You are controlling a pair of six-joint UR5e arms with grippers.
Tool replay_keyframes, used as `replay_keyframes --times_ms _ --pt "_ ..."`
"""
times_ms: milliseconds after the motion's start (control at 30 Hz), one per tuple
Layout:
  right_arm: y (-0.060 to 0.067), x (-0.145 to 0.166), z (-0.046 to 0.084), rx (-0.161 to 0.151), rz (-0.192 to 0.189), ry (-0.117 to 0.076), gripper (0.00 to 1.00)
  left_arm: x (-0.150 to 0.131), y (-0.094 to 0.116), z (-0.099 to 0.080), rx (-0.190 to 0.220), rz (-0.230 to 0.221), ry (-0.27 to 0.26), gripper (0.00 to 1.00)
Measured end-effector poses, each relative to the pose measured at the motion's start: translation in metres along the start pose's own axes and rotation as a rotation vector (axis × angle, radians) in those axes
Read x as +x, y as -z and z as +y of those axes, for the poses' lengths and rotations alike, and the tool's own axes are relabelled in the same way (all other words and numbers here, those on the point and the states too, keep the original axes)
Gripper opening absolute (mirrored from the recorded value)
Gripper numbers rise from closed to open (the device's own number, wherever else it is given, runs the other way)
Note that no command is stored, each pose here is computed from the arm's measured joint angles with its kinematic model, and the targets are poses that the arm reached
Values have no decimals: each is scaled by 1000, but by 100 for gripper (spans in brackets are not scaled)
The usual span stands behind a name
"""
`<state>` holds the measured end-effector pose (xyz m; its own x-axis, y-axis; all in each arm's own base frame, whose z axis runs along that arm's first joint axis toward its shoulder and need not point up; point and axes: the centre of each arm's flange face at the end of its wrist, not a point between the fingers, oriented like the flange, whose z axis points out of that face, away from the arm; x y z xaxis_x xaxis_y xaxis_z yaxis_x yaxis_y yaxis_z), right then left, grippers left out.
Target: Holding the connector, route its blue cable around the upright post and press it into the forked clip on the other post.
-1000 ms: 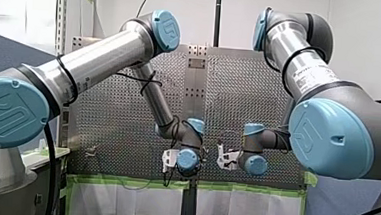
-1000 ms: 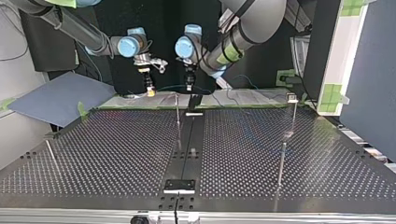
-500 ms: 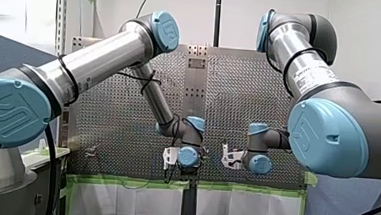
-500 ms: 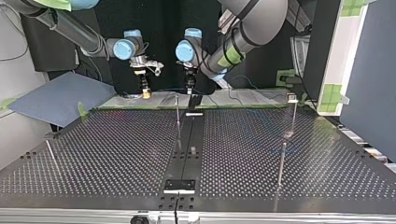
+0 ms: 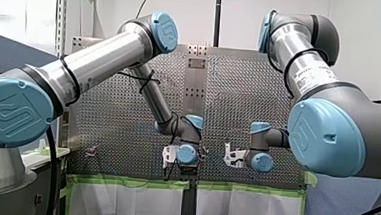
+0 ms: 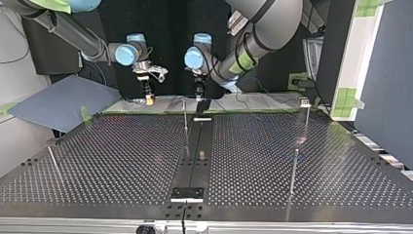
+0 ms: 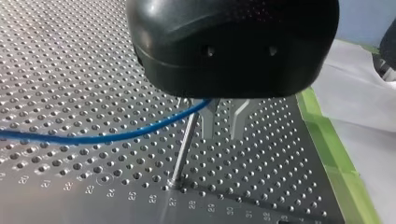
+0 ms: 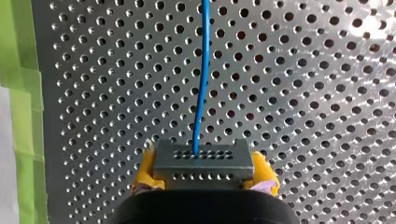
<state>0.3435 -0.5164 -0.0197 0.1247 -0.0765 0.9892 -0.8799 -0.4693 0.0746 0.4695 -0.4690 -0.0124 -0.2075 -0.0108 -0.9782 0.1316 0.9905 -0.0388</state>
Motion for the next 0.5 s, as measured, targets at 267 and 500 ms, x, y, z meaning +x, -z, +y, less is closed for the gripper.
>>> replay_keyframes --times_ms 267,500 --pt "-3 2 8 -9 2 -3 0 -4 -5 2 -3 1 -10 20" --pt "-10 6 14 -14 -1 -2 0 -9 -10 1 -2 -3 -9 20"
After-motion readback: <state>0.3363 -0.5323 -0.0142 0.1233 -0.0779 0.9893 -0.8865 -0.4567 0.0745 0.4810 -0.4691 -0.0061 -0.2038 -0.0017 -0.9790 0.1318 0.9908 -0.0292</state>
